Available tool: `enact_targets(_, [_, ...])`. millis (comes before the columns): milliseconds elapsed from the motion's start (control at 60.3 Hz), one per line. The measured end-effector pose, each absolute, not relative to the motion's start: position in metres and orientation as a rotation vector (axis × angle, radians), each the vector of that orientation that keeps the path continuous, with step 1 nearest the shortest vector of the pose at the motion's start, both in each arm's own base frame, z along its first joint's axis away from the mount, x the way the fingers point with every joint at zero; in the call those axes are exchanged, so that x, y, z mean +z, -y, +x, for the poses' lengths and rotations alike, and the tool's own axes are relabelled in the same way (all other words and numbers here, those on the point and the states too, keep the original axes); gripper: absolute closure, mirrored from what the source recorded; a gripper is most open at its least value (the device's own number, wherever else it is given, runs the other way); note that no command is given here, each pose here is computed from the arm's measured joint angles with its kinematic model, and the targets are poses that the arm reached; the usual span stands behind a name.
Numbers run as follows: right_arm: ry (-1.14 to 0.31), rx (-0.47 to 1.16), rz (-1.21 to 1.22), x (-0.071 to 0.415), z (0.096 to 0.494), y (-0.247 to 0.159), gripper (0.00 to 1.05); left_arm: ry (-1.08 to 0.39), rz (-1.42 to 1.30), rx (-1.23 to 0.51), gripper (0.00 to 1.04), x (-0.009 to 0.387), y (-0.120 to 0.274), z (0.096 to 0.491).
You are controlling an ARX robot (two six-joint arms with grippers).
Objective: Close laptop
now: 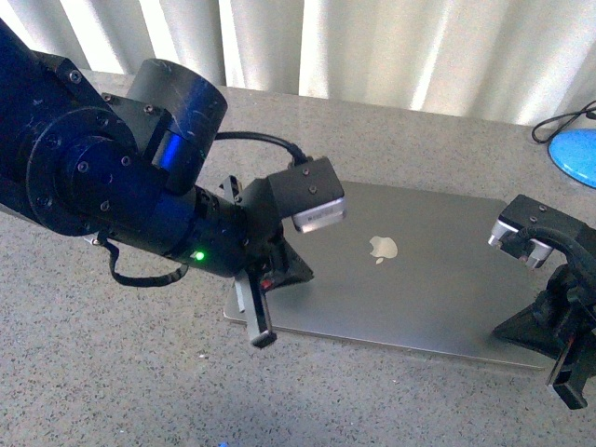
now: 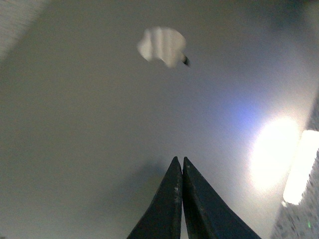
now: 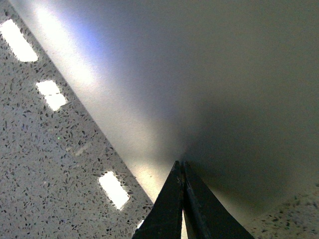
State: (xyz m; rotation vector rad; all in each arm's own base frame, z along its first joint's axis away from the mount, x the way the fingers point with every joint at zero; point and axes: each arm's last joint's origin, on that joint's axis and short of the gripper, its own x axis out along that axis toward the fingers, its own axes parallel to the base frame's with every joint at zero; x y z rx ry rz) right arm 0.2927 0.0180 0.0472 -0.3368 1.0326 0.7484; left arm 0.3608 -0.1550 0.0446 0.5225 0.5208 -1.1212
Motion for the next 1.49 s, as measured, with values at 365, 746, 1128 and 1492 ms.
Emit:
enact_targets(365, [-0.754,0.262,-0.248,0.139,0.325,0.005,1.04,-0.247,-0.102,-0.469,1.01,0.153,0.086,0.383])
enact_targets(746, [-0.474,-0.026,-0.107,0.224,0.298,0.017,0.74,-0.201,-0.507,0.078,0.71,0.209,-0.005,0.339])
enact_targets(1128, [-0.022,-0.003,-0.028,0.198,0.257,0.007,0.79,-0.007,-0.059,0.001,0.96,0.189,0.000,0.276])
enact_targets(1492, [-0.008,0.006,-0.020,0.182,0.201,0.000,1.04,-0.006,-0.012,0.000,1.01,0.177,0.000,0.213])
